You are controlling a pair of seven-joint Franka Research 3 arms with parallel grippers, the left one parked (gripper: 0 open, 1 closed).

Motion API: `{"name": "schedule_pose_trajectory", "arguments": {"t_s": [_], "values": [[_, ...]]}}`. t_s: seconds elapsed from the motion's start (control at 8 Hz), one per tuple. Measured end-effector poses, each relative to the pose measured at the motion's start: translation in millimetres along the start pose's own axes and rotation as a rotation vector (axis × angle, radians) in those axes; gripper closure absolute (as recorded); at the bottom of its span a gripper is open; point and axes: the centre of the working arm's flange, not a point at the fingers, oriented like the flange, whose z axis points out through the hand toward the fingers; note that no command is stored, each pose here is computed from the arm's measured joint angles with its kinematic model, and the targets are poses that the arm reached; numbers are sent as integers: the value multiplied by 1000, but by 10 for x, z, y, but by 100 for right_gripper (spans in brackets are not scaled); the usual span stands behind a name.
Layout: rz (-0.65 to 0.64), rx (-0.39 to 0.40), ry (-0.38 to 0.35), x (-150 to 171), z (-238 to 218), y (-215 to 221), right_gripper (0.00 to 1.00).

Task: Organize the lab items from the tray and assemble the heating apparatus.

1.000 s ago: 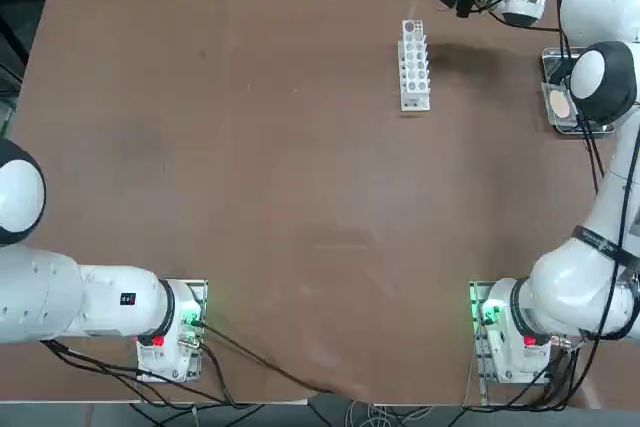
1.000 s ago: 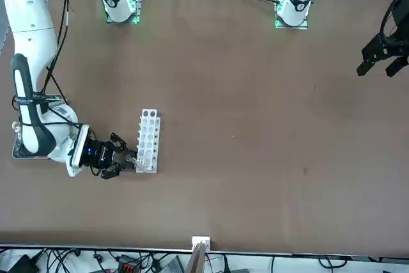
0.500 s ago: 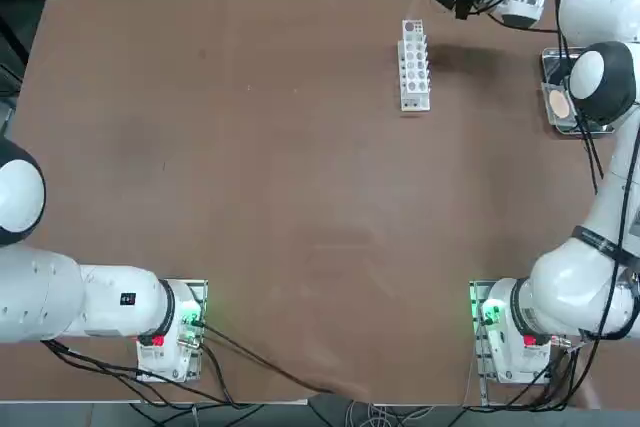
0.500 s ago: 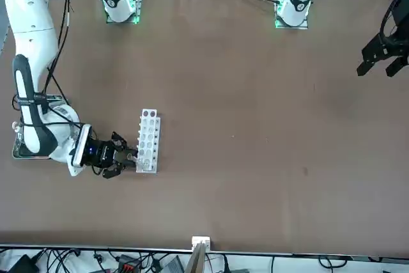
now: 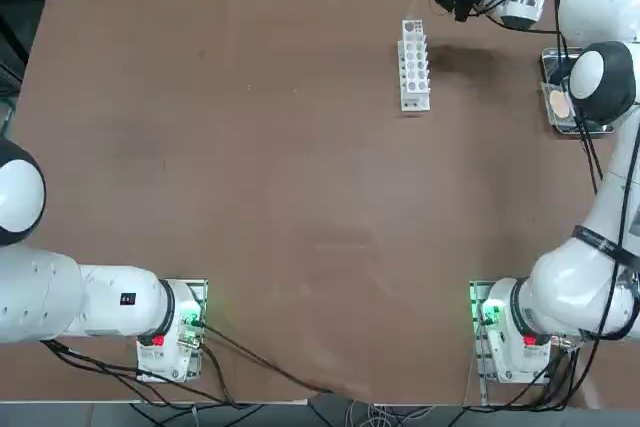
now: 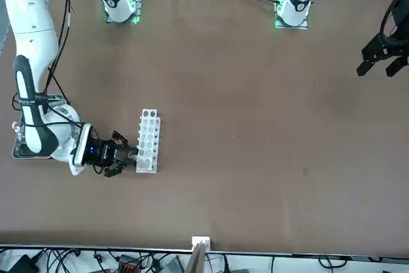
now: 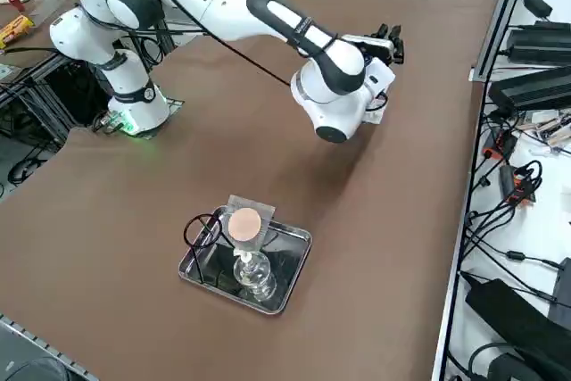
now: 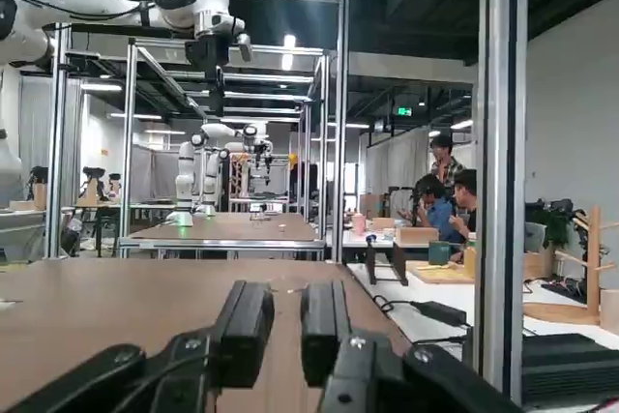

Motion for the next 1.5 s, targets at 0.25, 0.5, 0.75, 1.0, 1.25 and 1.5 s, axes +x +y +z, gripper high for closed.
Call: {"name": "schedule_pose_trajectory", "arguments": {"t_s": [0.25,0.5,0.75,1.0,1.25,1.5], "values": [[-1,13,-22,-28,-56,-16,78],[-2,14,-27,-34,-86,-19,78],[-3,16,-28,-52,-79,-29,78],[-2,19,-29,-84,-72,-41,78],[-2,23,-31,-120,-61,-54,78],[-2,28,-35,-154,-49,-70,78]]}}
